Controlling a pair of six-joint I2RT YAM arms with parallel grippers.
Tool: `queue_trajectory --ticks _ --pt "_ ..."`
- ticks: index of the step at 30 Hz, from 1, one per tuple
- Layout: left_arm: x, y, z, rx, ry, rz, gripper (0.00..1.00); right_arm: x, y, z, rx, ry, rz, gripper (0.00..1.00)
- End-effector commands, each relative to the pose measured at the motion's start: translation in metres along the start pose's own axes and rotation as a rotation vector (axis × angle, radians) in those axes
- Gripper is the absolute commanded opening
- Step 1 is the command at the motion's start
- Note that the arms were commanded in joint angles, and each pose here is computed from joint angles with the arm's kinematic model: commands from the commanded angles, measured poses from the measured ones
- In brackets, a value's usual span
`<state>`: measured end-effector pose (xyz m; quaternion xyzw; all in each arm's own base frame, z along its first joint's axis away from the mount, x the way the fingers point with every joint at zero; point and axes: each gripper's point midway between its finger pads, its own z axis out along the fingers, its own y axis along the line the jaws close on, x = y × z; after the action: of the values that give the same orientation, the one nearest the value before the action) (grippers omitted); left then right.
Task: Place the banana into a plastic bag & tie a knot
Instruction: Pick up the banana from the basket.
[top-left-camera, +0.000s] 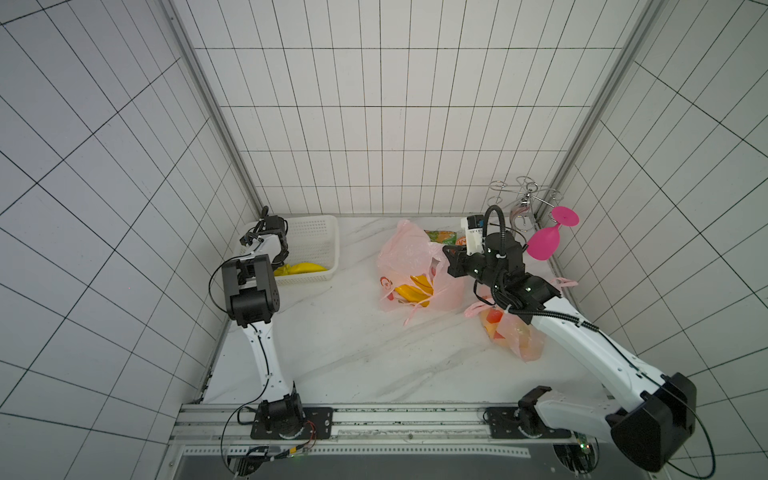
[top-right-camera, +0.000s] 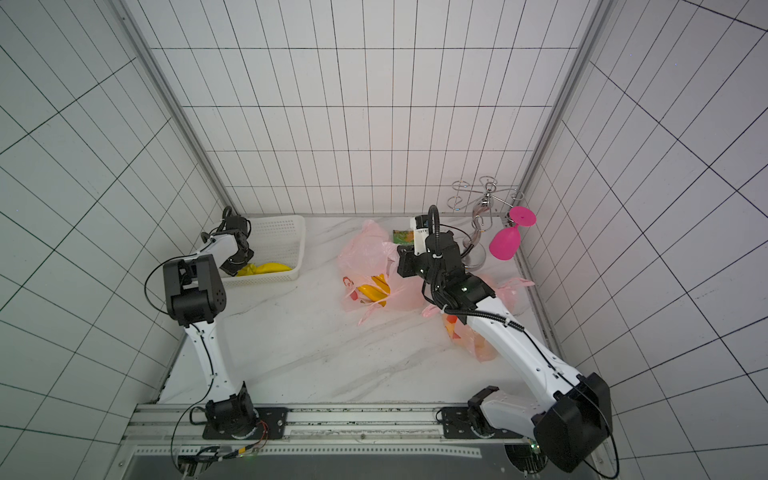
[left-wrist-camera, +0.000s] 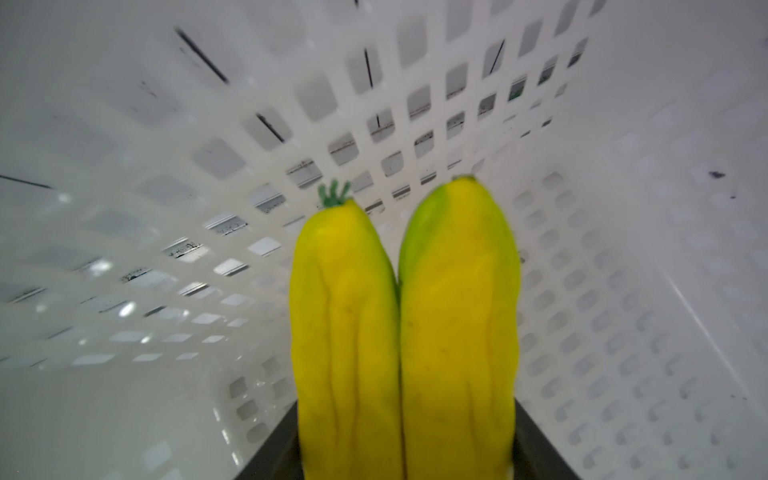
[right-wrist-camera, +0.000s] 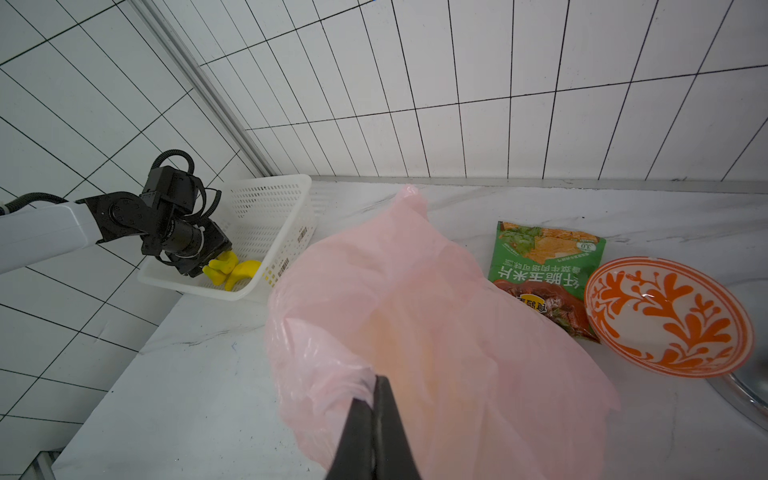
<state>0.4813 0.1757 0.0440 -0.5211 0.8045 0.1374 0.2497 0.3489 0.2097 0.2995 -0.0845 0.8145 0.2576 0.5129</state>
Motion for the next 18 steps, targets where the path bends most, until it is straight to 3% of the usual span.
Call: queue_trajectory --ticks 1,8,18 --pt "-0.02 -0.014 -0.025 0.081 -0.062 -0.04 0.32 0.006 -0.009 -0.002 0.028 0.011 -0.002 0.0" --pt "-0.031 -0.033 -0.064 0.252 -0.116 -0.091 0.3 0.007 -0.01 -0.002 0.035 0.015 -0.001 0.0" --pt "-0.068 -0.042 -0.203 0.568 -0.286 -0.122 0.29 -0.006 -0.005 -0.003 0.024 -0.001 -0.012 0.0"
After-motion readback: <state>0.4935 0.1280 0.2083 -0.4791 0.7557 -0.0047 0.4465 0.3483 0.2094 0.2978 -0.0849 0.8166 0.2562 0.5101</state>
